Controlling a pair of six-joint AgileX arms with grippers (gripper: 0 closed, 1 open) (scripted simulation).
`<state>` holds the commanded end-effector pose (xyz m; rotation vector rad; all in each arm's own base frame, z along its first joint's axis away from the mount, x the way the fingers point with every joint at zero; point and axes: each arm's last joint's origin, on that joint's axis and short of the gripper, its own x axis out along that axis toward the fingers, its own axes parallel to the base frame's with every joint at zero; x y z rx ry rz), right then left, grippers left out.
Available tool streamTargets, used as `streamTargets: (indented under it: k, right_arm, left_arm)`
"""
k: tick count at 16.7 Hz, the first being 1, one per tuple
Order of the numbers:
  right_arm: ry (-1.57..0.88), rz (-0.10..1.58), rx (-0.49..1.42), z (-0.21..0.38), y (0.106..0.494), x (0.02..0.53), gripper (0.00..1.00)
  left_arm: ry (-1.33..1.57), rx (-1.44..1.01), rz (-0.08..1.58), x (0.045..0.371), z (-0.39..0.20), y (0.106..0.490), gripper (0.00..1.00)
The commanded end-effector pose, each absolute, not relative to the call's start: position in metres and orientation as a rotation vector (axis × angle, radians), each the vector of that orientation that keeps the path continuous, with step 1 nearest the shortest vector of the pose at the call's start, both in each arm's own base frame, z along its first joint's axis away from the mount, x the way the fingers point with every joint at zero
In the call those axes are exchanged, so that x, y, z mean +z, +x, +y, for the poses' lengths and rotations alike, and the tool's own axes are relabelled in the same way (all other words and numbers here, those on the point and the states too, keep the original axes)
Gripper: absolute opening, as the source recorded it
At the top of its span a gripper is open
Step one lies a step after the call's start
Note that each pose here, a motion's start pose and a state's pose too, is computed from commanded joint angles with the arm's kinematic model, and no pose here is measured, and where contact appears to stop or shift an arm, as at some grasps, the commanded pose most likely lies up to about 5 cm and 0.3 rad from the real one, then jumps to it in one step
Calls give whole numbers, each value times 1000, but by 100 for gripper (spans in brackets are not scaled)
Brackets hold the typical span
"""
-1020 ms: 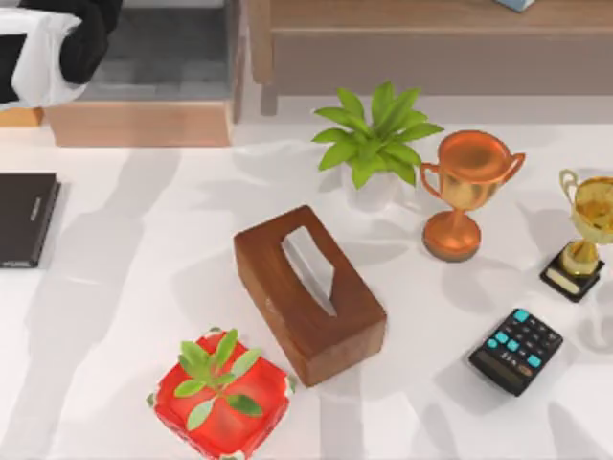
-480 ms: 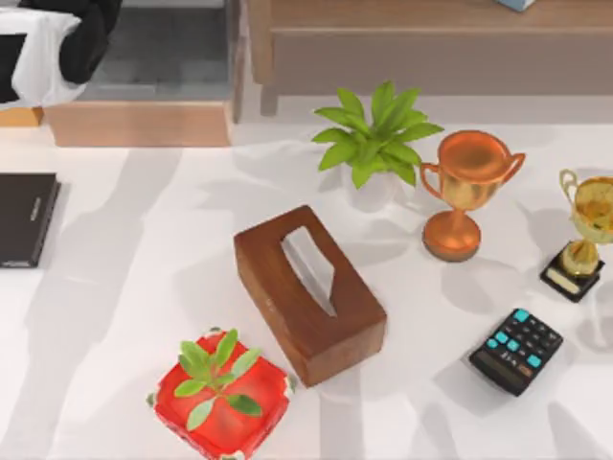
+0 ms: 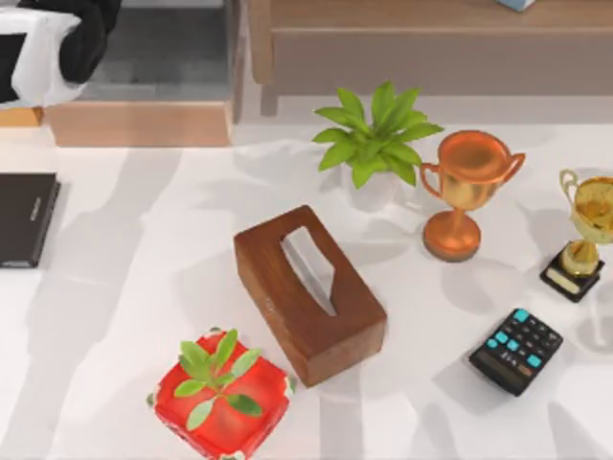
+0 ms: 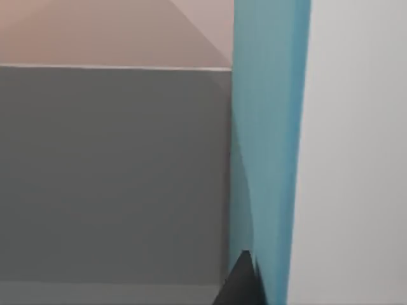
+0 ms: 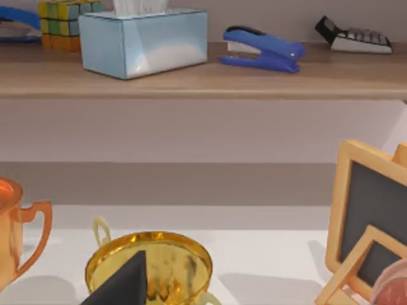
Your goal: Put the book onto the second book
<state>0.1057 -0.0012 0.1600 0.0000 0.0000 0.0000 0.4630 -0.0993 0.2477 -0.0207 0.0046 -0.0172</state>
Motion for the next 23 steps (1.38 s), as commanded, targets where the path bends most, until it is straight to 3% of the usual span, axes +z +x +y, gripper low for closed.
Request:
streamTargets:
  k: [17, 23]
  right_arm:
    - [0, 0, 0, -1, 106, 160, 100]
    - [0, 0, 0, -1, 106, 160, 100]
  left_arm:
    - [-10, -22, -3, 260, -98, 452, 0]
    - [240, -119, -146, 297, -73, 409, 0]
